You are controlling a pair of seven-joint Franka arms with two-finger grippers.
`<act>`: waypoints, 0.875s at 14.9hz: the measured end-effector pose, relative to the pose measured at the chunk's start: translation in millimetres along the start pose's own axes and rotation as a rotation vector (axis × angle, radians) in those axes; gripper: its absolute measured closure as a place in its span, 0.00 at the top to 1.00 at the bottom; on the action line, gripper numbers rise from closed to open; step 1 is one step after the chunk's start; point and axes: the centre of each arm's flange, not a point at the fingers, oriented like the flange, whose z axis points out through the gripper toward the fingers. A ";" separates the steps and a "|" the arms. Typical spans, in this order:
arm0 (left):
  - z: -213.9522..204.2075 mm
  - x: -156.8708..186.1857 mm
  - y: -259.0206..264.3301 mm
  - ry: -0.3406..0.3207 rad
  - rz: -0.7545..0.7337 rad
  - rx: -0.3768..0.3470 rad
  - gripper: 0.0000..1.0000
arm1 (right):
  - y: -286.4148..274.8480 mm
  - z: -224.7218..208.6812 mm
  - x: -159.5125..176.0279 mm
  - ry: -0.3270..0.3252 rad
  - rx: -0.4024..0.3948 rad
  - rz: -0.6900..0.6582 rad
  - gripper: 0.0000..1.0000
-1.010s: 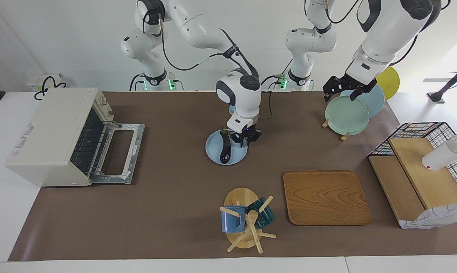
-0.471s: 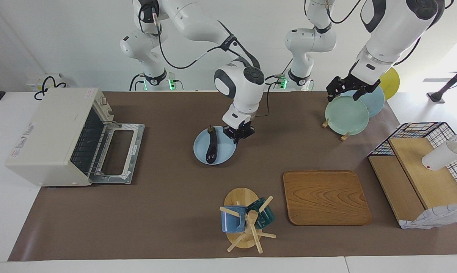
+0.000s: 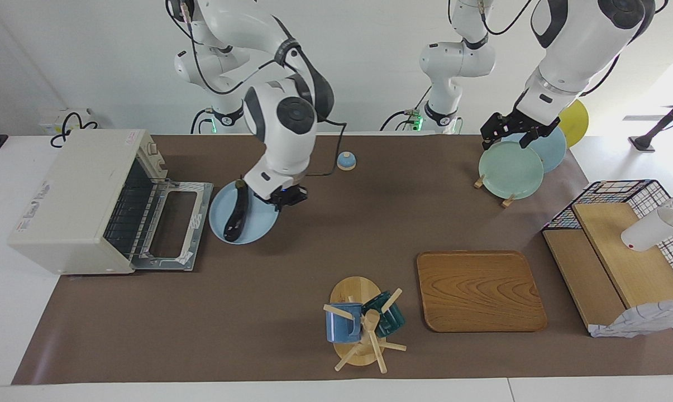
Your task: Put eggplant into oven
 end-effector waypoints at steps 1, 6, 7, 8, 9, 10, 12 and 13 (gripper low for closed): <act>0.0 0.0 0.0 0.000 0.000 0.000 1.00 | 37.1 -2.2 -6.5 -0.010 0.017 0.006 0.03; 0.0 0.0 0.0 0.000 0.000 0.000 1.00 | 158.7 14.8 -43.8 -0.023 0.076 0.007 0.03; 0.0 0.0 0.0 0.000 0.000 0.000 1.00 | 175.6 25.8 -45.4 -0.017 0.085 0.004 0.03; 0.0 0.0 0.0 0.000 0.000 0.000 1.00 | 188.4 38.7 -46.7 -0.011 0.092 -0.001 0.03; 0.0 0.0 0.0 0.000 0.000 0.000 1.00 | 197.5 51.1 -47.8 -0.006 0.096 -0.008 0.03; 0.0 0.0 0.0 0.000 0.000 0.000 1.00 | 203.8 61.4 -48.7 -0.003 0.100 -0.018 0.03; 0.0 0.0 0.0 0.000 0.000 0.000 1.00 | 215.7 74.0 -49.3 0.014 0.105 -0.058 0.03; 0.0 0.0 0.0 0.000 0.000 0.000 1.00 | 224.4 77.5 -48.6 0.034 0.106 -0.083 0.03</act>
